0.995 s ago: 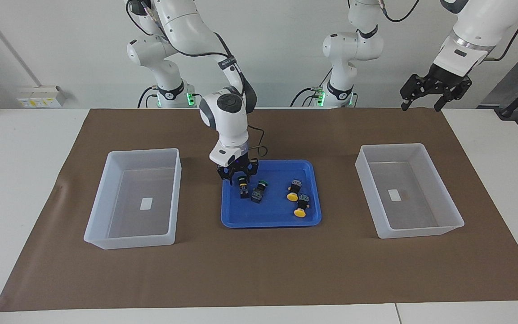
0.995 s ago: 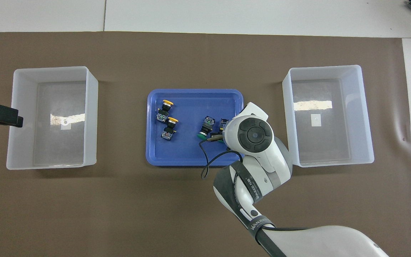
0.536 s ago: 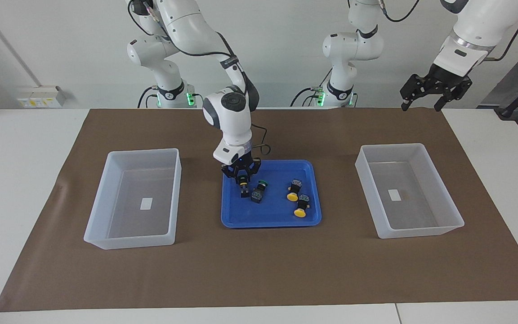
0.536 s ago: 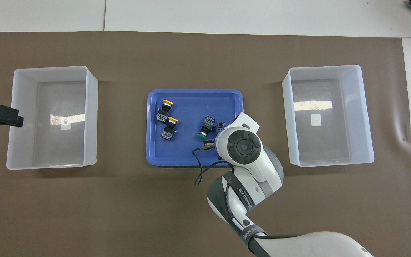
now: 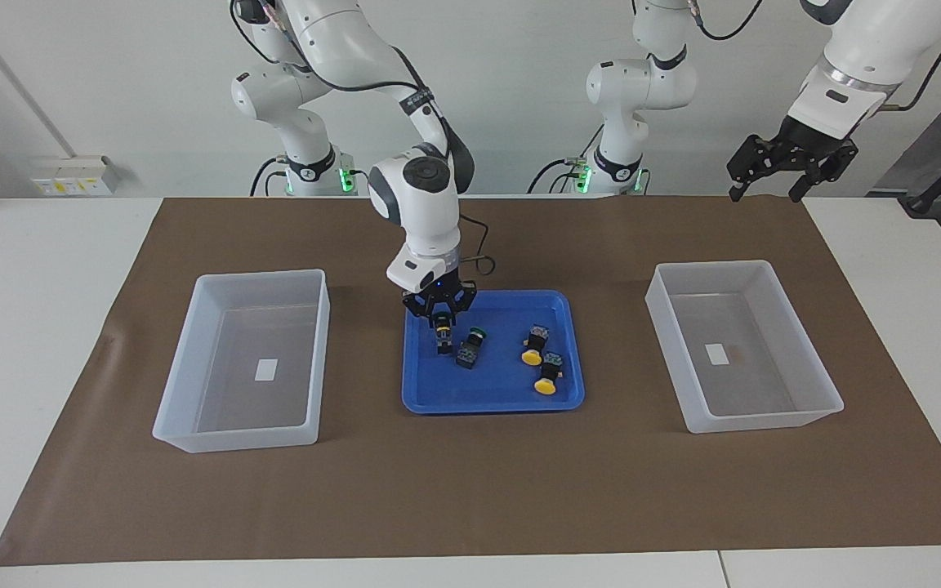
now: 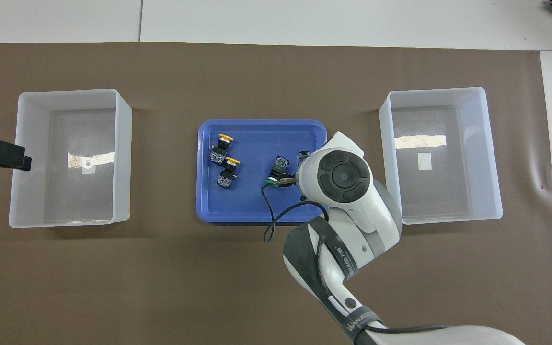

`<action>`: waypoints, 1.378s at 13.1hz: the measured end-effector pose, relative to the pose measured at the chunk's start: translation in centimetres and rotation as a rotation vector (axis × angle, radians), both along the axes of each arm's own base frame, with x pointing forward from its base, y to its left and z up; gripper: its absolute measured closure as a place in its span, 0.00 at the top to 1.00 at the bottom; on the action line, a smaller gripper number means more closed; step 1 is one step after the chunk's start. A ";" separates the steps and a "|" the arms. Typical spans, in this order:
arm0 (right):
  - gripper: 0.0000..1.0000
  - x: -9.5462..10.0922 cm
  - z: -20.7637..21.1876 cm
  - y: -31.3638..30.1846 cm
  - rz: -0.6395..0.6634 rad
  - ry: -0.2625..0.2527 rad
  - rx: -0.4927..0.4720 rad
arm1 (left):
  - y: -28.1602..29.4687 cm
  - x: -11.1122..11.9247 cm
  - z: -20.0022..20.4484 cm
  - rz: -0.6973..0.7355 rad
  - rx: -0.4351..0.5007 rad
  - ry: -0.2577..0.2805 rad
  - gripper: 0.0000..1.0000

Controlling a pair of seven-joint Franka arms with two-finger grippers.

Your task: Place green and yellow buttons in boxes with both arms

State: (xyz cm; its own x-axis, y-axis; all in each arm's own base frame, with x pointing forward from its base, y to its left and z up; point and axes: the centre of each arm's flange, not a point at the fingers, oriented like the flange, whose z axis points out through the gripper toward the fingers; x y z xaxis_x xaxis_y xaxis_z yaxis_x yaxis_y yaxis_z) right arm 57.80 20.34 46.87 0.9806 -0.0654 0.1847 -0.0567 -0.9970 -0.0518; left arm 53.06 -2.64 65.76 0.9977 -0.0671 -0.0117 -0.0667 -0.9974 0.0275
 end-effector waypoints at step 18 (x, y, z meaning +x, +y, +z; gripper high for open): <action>0.83 1.7 -12.0 -23.2 0.044 0.051 0.042 | -30.1 -2.4 -29.7 -0.230 -0.059 -0.151 1.00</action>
